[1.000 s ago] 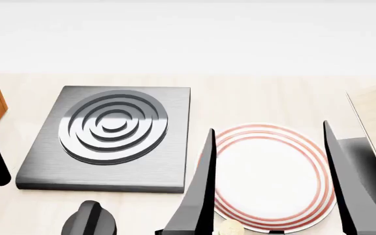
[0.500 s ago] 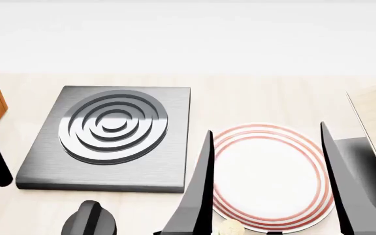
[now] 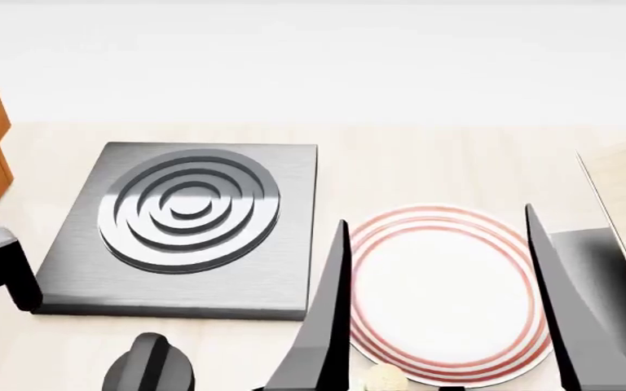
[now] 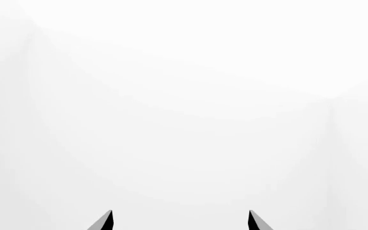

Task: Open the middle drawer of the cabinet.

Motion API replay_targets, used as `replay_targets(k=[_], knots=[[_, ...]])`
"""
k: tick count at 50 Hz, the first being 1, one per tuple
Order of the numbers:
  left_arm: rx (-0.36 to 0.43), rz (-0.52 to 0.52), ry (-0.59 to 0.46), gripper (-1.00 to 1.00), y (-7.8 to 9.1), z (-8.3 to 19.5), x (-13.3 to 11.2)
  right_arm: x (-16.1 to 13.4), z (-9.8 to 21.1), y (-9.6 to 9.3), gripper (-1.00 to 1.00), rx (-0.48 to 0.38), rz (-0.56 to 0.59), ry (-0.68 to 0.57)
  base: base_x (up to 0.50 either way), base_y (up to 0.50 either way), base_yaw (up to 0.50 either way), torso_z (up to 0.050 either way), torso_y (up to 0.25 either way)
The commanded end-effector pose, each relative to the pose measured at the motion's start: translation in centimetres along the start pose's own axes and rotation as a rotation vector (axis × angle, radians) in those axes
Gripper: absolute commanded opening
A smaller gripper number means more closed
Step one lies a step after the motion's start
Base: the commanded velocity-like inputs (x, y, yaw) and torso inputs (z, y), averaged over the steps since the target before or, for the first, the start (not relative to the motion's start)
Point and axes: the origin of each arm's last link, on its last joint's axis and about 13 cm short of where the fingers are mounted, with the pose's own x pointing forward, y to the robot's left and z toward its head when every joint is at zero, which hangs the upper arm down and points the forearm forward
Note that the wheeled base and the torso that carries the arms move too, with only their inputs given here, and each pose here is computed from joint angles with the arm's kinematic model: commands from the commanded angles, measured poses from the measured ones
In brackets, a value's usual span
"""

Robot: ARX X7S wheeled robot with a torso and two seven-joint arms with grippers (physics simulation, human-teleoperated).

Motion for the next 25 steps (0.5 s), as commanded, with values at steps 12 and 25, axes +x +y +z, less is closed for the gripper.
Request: replay_targets(k=[12, 25], knots=[[0.151, 0.197, -0.249, -1.00, 5.4, 5.3, 1.9, 0.0, -0.1, 0.1, 1.00, -0.002, 0.006, 0.004, 0.00, 0.00, 0.00, 0.001, 0.007], [0.169, 0.214, -0.318, -1.00, 6.3, 6.9, 1.0, 0.0, -0.1, 0.1, 1.00, -0.004, 0.008, 0.006, 0.00, 0.00, 0.00, 0.002, 0.006]])
